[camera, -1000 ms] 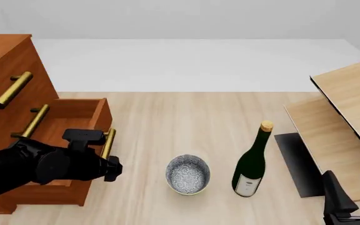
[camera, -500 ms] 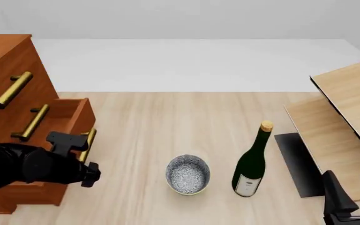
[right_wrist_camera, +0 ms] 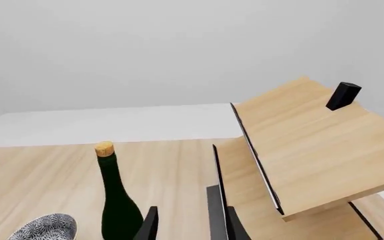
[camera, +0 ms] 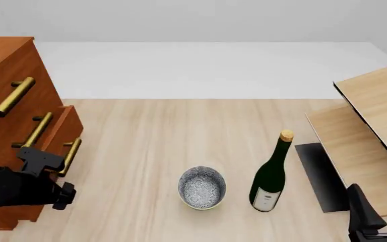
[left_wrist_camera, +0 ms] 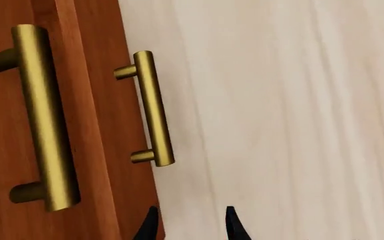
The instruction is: Close the bottom drawer of the cabinet and open the top drawer.
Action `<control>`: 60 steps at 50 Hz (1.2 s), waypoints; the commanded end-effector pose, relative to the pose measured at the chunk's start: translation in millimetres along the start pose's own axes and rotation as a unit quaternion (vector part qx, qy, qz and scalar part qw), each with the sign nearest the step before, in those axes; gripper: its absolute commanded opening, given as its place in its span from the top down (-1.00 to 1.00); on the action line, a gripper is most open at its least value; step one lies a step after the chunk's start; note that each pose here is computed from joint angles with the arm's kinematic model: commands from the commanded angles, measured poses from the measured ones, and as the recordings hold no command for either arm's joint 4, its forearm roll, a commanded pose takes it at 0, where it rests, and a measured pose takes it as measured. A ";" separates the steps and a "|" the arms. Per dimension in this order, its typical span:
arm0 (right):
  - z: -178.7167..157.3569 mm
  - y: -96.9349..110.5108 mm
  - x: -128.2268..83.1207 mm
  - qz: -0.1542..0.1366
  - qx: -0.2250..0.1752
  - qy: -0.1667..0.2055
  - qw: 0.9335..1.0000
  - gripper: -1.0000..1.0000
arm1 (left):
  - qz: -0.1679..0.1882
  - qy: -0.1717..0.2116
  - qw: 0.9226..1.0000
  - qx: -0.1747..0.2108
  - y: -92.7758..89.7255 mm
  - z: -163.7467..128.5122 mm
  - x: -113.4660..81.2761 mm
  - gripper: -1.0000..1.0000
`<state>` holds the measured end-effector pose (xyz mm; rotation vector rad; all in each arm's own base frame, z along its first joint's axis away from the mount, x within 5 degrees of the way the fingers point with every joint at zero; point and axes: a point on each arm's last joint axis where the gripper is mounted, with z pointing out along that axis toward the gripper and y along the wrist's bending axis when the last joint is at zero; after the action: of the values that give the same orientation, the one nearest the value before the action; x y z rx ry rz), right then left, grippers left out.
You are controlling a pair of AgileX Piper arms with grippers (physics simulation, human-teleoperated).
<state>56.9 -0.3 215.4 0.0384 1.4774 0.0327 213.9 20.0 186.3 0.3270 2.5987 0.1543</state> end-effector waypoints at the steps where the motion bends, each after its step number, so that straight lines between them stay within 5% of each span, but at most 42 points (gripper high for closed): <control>1: -0.2 0.0 0.1 0.002 0.000 0.000 1.000 -1.00 | 0.014 -0.001 1.000 -0.026 13.6 -1.2 17.3 -1.00; 32: 1.1 0.2 -0.3 0.002 -0.001 0.000 1.000 -1.00 | 0.032 -0.008 0.997 -0.072 27.1 -10.0 46.0 -1.00; 51: 0.9 0.2 -0.4 0.002 -0.001 0.000 1.000 -1.00 | 0.028 -0.012 0.999 -0.037 15.1 -5.4 23.5 -1.00; 60: 0.8 0.1 -0.6 0.002 0.000 -0.001 1.000 -1.00 | 0.011 -0.016 1.000 0.010 -8.8 -1.6 -11.9 -1.00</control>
<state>57.7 -0.2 216.0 0.0403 1.4767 0.0376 203.4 30.6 184.1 0.3968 2.5608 0.2322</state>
